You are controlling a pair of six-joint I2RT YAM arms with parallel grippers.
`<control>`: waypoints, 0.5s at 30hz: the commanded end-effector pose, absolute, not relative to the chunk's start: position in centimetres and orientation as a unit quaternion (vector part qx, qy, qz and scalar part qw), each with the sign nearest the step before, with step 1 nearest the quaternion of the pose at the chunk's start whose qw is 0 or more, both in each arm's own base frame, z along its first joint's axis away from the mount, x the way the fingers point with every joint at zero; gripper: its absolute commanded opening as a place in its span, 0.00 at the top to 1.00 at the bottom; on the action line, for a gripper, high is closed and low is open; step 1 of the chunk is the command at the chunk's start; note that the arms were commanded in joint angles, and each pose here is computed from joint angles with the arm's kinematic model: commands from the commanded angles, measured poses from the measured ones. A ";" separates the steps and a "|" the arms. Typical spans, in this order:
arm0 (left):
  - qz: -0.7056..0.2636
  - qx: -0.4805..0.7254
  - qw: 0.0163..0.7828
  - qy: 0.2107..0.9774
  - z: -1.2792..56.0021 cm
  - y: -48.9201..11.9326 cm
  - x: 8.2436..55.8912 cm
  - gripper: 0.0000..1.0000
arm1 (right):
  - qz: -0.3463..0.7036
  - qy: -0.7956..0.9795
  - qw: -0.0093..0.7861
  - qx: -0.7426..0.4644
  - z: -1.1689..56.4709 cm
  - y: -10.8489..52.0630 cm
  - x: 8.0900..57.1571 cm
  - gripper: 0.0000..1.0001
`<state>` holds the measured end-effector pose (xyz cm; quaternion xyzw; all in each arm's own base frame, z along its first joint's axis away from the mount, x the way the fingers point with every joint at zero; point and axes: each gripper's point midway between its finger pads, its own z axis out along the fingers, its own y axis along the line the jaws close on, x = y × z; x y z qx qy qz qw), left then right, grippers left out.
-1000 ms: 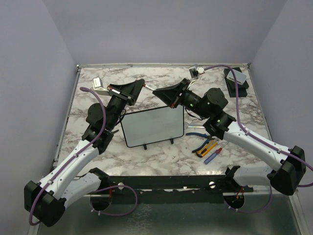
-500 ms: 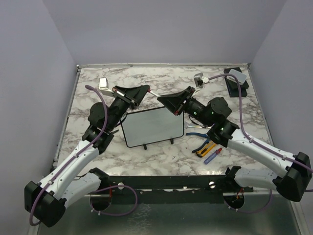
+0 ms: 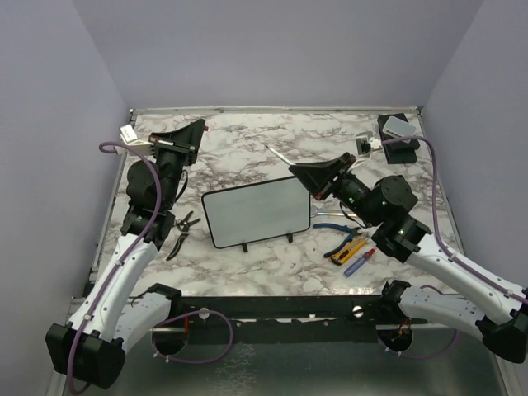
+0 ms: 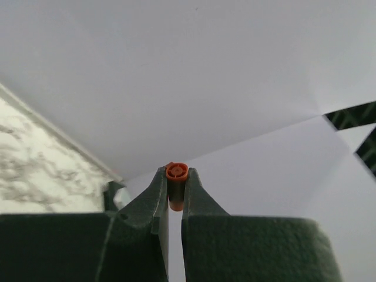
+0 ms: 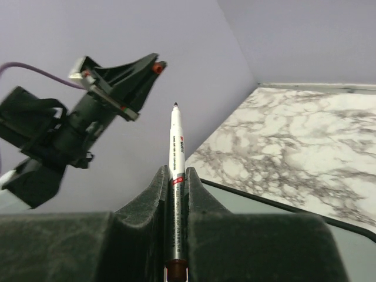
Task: Write a sentence on the whiteboard
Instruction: Place the pen cap at the center of the board.
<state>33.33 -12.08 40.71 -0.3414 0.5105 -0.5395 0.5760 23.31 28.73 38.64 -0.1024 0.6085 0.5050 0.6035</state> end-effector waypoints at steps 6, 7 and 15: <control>-0.330 0.012 0.570 0.753 38.8 -15.3 28.5 1.00 | 0.247 0.696 0.675 -0.003 37.5 19.5 27.7 0.99; -0.322 0.046 0.552 0.768 37.8 -16.0 27.8 1.00 | 0.220 0.699 0.680 0.004 37.4 18.6 28.0 0.99; -0.311 0.255 0.453 0.795 30.0 -26.4 20.2 1.00 | 0.130 0.724 0.676 0.039 35.6 14.8 30.8 0.99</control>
